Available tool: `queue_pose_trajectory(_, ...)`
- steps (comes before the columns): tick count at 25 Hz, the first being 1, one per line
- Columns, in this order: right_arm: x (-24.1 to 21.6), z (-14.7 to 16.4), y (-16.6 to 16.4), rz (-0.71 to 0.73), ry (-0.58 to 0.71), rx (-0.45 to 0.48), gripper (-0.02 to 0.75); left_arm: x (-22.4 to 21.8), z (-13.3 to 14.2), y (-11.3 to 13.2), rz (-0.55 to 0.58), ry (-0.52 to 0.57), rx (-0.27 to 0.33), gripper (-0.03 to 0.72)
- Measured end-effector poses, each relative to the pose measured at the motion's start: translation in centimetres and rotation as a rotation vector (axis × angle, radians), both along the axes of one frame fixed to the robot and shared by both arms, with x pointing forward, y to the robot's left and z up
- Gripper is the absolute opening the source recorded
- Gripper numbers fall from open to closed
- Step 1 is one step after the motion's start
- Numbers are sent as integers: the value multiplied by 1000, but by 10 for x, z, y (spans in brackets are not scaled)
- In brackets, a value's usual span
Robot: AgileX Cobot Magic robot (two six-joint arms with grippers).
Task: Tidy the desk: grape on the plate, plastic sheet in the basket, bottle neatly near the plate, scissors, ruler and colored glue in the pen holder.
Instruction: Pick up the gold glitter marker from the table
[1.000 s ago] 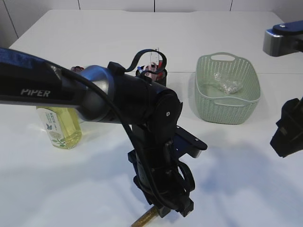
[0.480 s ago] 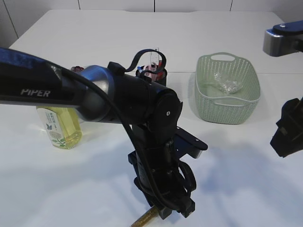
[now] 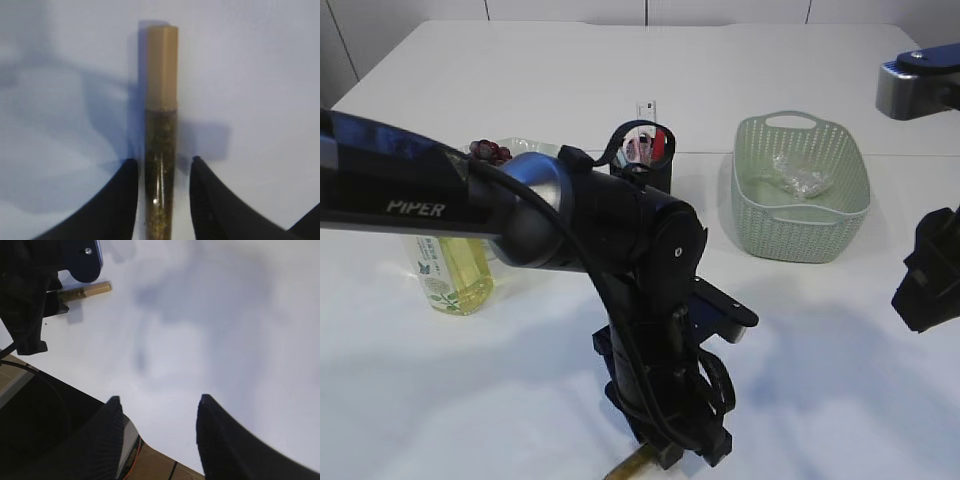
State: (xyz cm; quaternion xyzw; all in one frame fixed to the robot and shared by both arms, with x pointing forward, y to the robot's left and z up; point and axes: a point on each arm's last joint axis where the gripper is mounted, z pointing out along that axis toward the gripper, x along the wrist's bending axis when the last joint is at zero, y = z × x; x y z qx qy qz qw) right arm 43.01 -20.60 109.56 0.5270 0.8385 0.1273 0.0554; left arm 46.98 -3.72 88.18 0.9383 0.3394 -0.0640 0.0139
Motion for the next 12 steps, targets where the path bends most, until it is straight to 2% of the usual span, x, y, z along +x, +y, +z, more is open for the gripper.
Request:
queue_pose_trajectory(7,0,0,0,0,0,0,381,0,-2,0,1,-1,0,233)
queue_pose_trajectory(12,0,0,0,0,-1,-2,381,1,-3,0,-6,-8,5,132)
